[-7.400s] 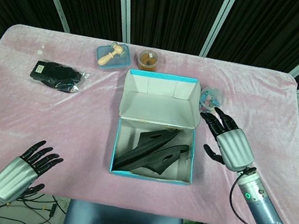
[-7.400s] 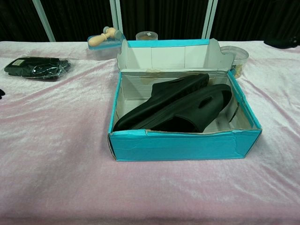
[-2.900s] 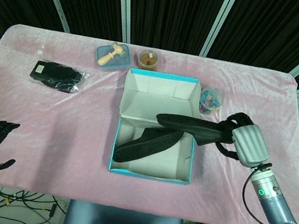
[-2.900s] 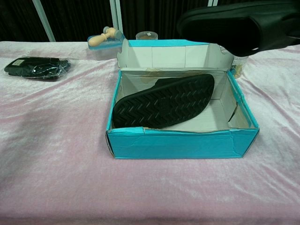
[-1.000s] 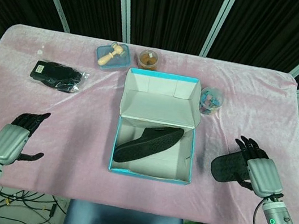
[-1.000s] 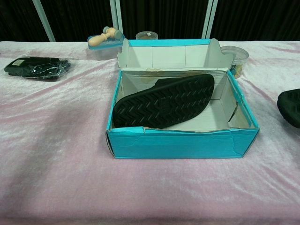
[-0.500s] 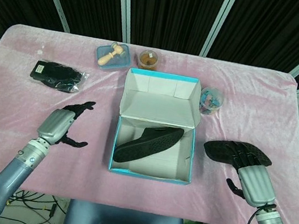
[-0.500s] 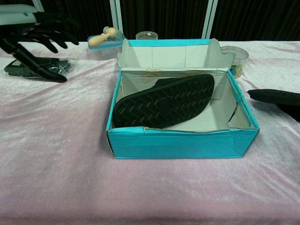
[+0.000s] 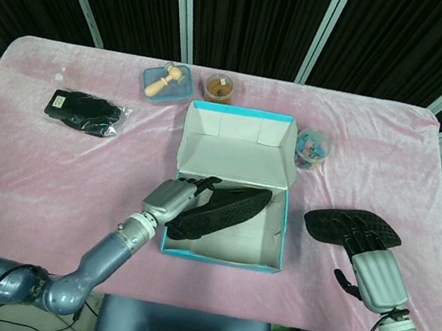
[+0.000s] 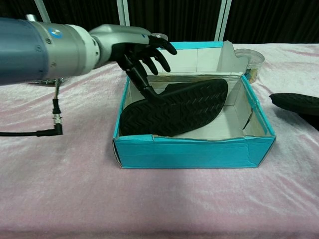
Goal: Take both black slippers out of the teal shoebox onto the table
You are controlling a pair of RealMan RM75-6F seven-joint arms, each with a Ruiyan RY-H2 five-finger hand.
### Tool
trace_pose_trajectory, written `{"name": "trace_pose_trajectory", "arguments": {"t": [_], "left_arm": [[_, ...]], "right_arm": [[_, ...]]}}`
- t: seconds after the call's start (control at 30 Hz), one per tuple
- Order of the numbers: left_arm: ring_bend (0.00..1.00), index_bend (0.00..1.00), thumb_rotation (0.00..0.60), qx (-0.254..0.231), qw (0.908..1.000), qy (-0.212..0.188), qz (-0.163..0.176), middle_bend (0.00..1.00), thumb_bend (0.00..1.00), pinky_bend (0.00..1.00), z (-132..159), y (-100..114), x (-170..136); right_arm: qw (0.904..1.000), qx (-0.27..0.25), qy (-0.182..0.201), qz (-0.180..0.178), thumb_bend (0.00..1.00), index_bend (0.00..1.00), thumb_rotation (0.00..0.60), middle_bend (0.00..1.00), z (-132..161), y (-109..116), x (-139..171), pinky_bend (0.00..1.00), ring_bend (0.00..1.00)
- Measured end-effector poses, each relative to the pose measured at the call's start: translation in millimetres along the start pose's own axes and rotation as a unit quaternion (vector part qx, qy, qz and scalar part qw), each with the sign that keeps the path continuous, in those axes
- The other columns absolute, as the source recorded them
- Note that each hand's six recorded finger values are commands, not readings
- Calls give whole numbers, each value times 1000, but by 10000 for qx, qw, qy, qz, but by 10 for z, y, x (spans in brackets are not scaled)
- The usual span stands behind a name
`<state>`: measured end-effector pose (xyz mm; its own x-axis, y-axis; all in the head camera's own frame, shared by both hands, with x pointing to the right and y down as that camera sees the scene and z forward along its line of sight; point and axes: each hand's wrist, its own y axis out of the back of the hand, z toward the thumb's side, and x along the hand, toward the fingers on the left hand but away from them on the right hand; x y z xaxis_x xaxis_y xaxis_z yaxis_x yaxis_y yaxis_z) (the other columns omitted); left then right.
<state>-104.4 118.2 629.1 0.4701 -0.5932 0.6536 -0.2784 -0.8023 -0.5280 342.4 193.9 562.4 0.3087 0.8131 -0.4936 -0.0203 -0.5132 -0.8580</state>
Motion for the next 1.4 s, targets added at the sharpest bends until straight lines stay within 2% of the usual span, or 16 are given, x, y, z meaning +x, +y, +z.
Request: {"name": "trace_pose_trajectory", "arguments": {"t": [0.23, 0.47, 0.63, 0.73, 0.83, 0.9, 1.0, 1.07, 1.4], "left_arm": [[188, 73, 600, 276, 9992, 279, 52, 191, 0, 188, 63, -197, 254], [184, 57, 600, 345, 9975, 514, 337, 186, 0, 188, -6, -188, 317], [178, 46, 600, 380, 9970, 597, 319, 178, 0, 197, -51, -238, 351], [178, 53, 600, 349, 9972, 619, 253, 173, 0, 235, -45, -332, 399], [213, 115, 600, 301, 9975, 618, 181, 203, 2, 299, -18, -445, 445], [286, 184, 600, 279, 9975, 616, 182, 260, 32, 392, -6, -504, 473], [418, 297, 600, 251, 9976, 591, 267, 382, 131, 546, 4, -550, 507], [459, 334, 600, 252, 9974, 567, 360, 431, 166, 592, 8, -557, 517], [475, 387, 600, 411, 9930, 322, 1064, 482, 233, 630, 34, -460, 492]], "right_arm": [[10000, -18, -11, 30, 216, 0, 600, 32, -14, -9, 8, 224, 39], [10000, -54, -12, 38, 216, 0, 600, 34, -18, -23, 6, 224, 39], [10000, -83, 42, 30, 217, 0, 600, 38, 5, -27, -9, 224, 39], [9999, -107, 37, 28, 216, 0, 600, 44, 0, -27, -3, 224, 39], [9999, -125, 19, 24, 216, 0, 600, 51, -14, -24, 6, 224, 39], [9999, -141, 11, 21, 217, 0, 600, 55, -24, -24, 12, 224, 39], [9999, -159, 14, 11, 216, 0, 600, 55, -30, -21, 18, 224, 40], [9999, -164, 25, 3, 216, 0, 600, 55, -29, -19, 17, 225, 40], [9998, -185, 64, -21, 216, 0, 600, 62, -14, -8, 6, 224, 40]]}}
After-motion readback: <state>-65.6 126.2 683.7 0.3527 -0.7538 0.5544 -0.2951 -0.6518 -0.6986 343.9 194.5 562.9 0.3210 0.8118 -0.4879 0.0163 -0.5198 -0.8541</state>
